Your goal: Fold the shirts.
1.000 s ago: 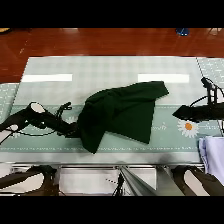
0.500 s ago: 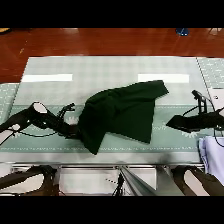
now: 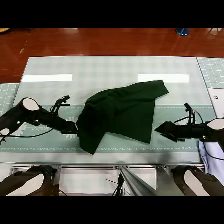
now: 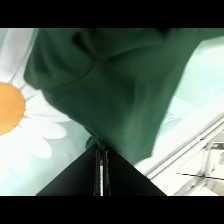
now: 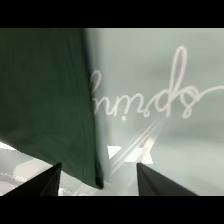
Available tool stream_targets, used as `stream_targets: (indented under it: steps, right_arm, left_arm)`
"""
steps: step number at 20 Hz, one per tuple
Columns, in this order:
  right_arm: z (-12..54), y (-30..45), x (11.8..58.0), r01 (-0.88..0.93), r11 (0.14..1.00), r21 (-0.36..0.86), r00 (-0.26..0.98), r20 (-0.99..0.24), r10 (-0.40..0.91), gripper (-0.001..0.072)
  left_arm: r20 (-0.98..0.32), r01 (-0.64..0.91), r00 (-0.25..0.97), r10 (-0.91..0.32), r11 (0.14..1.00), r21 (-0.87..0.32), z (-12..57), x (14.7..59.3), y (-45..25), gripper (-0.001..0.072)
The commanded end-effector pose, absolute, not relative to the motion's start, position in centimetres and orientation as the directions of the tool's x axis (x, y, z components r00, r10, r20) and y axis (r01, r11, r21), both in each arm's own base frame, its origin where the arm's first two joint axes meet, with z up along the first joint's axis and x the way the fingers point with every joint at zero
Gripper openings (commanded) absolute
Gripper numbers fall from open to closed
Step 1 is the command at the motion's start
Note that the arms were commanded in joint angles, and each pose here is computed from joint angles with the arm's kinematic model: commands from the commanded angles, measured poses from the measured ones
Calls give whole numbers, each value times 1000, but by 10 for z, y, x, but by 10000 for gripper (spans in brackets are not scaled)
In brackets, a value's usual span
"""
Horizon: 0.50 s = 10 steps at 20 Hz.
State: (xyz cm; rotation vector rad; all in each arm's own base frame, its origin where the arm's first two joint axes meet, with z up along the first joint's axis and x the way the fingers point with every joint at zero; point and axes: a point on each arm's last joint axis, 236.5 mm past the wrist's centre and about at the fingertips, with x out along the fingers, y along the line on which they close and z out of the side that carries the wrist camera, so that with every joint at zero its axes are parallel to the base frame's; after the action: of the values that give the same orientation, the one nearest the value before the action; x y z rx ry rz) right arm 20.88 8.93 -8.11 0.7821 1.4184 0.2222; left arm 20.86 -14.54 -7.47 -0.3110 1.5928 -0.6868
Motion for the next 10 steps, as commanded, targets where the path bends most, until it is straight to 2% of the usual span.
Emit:
stream_targets:
  steps: [1, 2, 5, 8, 10]
  right_arm:
    - [-88, 103, 200, 347, 681, 645, 186, -759, 624, 545]
    - [-89, 108, 198, 350, 670, 654, 184, -750, 636, 544]
    - [-97, 125, 194, 291, 722, 628, 157, -776, 611, 544]
    - [-108, 133, 209, 334, 740, 584, 210, -811, 546, 544]
    - [-122, 143, 198, 358, 754, 550, 145, -831, 537, 543]
  left_arm:
    - [-798, 221, -131, -588, 768, -602, -57, 217, -149, 23]
    - [-799, 228, -121, -588, 767, -599, -54, 221, -149, 23]
    - [-792, 243, -96, -603, 757, -606, -43, 231, -153, 23]
    - [-786, 259, -84, -613, 748, -611, -33, 238, -156, 23]
    - [-785, 276, -71, -616, 744, -608, -26, 244, -156, 23]
